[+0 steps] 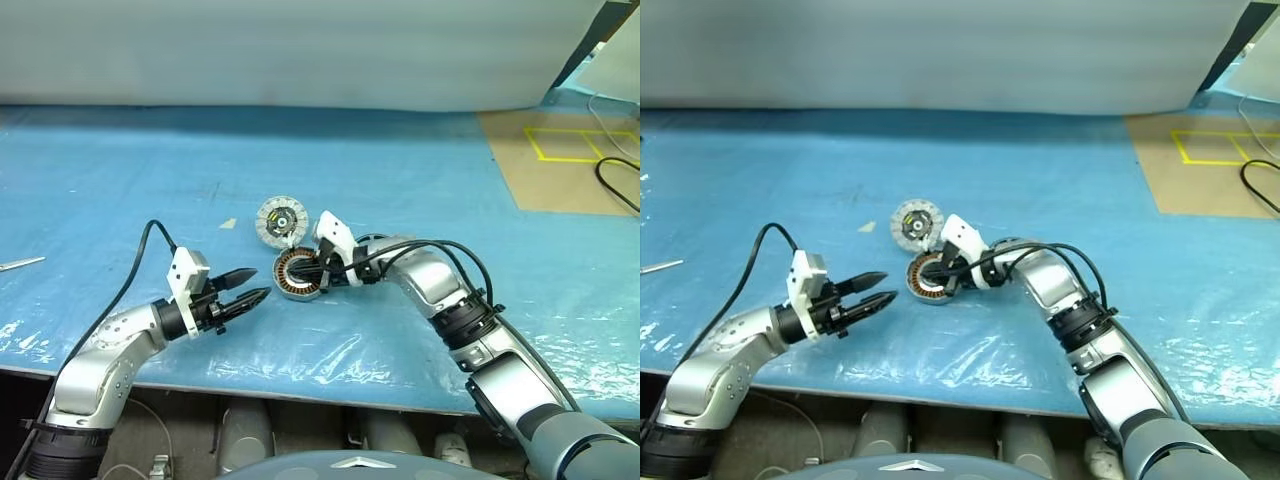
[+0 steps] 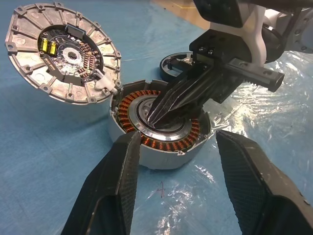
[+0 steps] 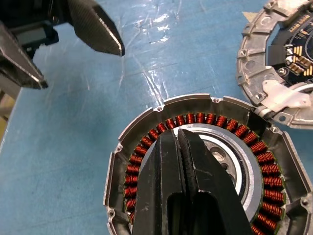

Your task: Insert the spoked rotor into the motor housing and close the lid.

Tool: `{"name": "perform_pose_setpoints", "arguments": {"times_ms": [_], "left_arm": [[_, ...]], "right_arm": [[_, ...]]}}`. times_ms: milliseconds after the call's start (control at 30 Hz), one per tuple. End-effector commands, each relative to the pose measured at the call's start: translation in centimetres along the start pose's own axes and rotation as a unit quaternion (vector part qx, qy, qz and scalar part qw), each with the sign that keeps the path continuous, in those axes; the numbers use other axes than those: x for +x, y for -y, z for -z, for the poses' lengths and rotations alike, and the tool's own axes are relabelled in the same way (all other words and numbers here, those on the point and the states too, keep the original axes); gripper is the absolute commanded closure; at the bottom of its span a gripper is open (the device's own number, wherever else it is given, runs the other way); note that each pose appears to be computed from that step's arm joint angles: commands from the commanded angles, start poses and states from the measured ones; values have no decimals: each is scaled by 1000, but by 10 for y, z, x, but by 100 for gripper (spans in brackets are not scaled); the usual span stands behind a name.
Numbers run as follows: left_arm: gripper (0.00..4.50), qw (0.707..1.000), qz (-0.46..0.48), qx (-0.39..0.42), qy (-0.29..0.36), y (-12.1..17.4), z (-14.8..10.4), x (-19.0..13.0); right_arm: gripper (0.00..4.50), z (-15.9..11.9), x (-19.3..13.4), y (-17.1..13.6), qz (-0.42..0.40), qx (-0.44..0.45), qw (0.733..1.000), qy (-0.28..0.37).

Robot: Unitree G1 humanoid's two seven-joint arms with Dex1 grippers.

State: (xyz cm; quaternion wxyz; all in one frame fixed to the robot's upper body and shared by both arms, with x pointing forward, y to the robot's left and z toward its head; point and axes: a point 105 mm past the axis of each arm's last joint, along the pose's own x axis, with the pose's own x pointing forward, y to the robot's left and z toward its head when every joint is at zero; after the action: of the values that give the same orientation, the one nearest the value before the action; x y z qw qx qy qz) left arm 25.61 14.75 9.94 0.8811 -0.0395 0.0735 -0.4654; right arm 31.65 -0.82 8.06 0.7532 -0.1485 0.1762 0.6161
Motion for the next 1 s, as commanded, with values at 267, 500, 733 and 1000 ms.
{"name": "perform_pose_setpoints", "arguments": {"times_ms": [267,500,733,1000], "left_arm": [[191,1000,13,18,9,3,-7,6],[191,1000,16,18,8,3,-5,7],[191,1000,14,19,6,2,-4,6],[191,1000,12,17,2,3,-3,6]], "right_arm": [[445,17,-13,13,18,125,992,15],[445,-46,-36,6,-43,174,972,150],[445,-20,-22,-2,-27,160,982,94],[445,7,-5,1,8,134,991,29]]}}
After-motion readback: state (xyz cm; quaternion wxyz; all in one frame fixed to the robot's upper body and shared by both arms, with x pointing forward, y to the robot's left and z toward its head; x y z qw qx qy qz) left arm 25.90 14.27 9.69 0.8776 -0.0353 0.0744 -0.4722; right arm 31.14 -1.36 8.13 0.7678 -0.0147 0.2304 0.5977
